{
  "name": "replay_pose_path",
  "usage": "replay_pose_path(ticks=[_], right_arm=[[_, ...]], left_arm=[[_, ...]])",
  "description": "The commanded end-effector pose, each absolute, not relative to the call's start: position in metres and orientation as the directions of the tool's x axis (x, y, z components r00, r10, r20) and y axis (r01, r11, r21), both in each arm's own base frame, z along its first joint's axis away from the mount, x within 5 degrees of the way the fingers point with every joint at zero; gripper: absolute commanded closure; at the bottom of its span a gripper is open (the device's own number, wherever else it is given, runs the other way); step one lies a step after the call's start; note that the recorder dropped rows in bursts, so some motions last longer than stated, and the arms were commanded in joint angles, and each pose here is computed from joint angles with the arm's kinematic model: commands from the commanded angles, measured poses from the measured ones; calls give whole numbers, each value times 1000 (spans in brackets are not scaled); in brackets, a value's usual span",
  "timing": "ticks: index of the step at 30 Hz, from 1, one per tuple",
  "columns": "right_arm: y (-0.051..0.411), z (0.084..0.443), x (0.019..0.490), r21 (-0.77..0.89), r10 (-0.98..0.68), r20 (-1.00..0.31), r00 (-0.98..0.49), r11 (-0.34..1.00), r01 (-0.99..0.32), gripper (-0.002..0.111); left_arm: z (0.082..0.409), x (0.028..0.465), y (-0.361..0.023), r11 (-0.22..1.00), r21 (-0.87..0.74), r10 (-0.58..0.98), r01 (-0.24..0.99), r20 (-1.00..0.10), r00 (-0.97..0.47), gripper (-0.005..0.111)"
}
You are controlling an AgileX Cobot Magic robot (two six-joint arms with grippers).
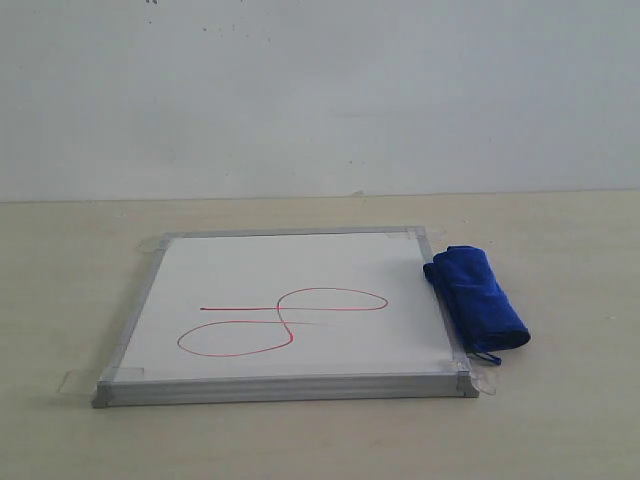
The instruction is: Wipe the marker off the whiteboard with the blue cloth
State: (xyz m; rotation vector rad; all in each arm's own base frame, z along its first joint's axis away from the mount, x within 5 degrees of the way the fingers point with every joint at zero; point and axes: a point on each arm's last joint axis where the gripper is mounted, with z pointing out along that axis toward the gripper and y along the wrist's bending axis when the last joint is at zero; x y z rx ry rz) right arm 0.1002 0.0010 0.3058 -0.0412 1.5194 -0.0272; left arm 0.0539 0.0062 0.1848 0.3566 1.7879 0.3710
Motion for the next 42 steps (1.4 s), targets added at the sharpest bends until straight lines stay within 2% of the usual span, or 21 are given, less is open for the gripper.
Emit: replay_pose_path(ticks=[1, 10, 12, 14, 22, 28, 35, 42], right_arm=[[1, 312, 100, -43, -42, -994, 97, 999, -2, 108], [1, 313, 100, 4, 5, -994, 114, 1000, -5, 108], [1, 307, 101, 118, 119, -991, 55, 993, -13, 108], [1, 300, 102, 151, 151, -988, -22, 988, -8, 108], [2, 268, 124, 146, 147, -931, -335, 989, 30, 108], [3, 255, 154, 137, 145, -859, -490, 989, 53, 108], [5, 280, 201, 50, 26, -755, -655, 999, -18, 108], [21, 306, 241, 115, -40, -716, -697, 978, -174, 108]], left_arm=[[184, 54, 6, 900, 433, 431, 44, -871, -237, 103], [184, 54, 6, 900, 433, 431, 44, -871, -237, 103], [184, 54, 6, 900, 433, 431, 44, -871, -237, 103], [184, 54, 6, 900, 433, 431, 44, -871, -237, 103], [184, 54, 6, 900, 433, 431, 44, -871, -237, 103], [184, 54, 6, 900, 433, 431, 44, -871, -237, 103], [184, 54, 6, 900, 433, 431, 44, -871, -237, 103], [184, 54, 6, 900, 433, 431, 44, -871, -237, 103]])
